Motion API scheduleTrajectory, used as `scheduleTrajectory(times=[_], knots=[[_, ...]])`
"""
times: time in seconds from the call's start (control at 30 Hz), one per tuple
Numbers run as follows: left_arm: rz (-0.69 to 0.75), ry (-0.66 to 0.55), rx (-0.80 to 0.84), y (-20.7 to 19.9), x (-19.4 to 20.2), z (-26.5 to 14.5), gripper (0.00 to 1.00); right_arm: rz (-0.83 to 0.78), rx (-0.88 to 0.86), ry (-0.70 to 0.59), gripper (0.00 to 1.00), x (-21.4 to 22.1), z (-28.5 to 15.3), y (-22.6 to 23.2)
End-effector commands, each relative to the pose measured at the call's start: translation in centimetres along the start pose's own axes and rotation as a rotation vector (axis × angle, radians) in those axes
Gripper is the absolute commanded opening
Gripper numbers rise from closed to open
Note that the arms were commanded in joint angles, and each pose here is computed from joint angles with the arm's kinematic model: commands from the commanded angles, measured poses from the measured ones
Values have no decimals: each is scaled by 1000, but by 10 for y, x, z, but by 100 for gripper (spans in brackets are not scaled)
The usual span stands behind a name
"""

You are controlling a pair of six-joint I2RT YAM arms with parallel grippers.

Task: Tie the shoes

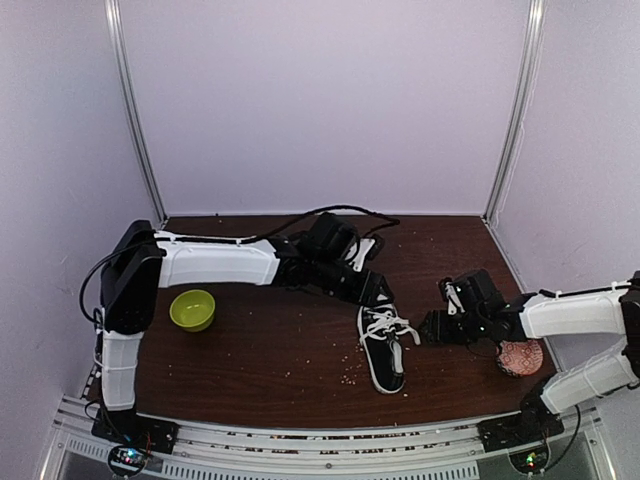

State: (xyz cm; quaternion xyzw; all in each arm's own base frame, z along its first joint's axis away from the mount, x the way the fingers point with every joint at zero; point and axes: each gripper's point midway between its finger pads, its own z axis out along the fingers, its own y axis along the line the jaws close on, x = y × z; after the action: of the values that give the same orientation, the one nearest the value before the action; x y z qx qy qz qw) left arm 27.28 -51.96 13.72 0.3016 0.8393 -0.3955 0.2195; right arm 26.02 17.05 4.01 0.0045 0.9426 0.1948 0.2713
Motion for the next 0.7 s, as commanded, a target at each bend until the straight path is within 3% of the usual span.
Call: scheduleTrajectory(times=[0.0,0.43,0.57,0.67], knots=[[85,142,27,-5,27,16,61,-65,-129,14,63,-9,10,27],[66,204,73,-7,37,48,64,-96,-184,75,59,-4,38,39],[44,216,52,0,40,58,62,-102,-202,80,54,-5,44,43],[35,224,41,4,40,63,55,-105,-245,80,48,-6,46,51]])
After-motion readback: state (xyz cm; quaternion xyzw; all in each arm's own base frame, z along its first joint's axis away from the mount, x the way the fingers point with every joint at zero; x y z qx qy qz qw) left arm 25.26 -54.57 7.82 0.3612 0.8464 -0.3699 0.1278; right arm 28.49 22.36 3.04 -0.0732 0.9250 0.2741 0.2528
